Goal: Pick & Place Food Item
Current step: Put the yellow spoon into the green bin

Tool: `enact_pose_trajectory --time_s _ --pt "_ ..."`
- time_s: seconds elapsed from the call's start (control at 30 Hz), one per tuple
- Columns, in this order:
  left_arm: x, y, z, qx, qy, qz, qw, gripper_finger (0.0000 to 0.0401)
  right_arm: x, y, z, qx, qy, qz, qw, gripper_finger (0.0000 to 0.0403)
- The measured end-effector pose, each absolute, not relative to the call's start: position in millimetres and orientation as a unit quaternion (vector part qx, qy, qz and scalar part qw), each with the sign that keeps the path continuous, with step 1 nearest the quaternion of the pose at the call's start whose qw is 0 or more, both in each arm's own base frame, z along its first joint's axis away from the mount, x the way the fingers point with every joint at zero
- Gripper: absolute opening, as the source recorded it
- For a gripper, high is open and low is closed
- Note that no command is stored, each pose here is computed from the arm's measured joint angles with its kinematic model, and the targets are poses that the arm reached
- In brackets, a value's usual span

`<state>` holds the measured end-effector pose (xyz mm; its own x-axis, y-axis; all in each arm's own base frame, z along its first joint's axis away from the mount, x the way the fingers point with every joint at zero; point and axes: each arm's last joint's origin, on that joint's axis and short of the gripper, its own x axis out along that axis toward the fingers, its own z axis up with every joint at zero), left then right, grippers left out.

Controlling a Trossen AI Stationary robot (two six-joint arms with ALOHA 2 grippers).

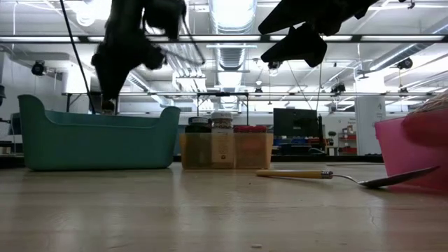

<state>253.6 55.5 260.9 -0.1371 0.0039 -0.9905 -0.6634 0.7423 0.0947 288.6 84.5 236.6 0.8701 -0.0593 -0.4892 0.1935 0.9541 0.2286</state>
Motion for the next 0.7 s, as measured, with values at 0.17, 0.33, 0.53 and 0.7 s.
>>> enact_pose_trajectory --time_s 0.17,0.33,0.53,0.7 --pt "272.4 23.0 271.7 -0.179 0.675 0.205 0.686 0.0228 288.6 84.5 236.6 0.136 0.246 -0.066 0.957 0.0299" --pt "293.6 -12.0 265.8 -0.063 0.605 0.148 0.78 0.0228 288.6 84.5 236.6 0.136 0.246 -0.066 0.957 0.0299" --pt "309.8 -49.9 246.3 0.059 0.513 0.043 0.855 0.0228 288.6 84.5 236.6 0.136 0.246 -0.066 0.957 0.0299" --pt "317.0 -57.3 216.7 0.101 0.444 0.003 0.89 0.0228 288.6 84.5 236.6 0.136 0.246 -0.066 0.957 0.0299"
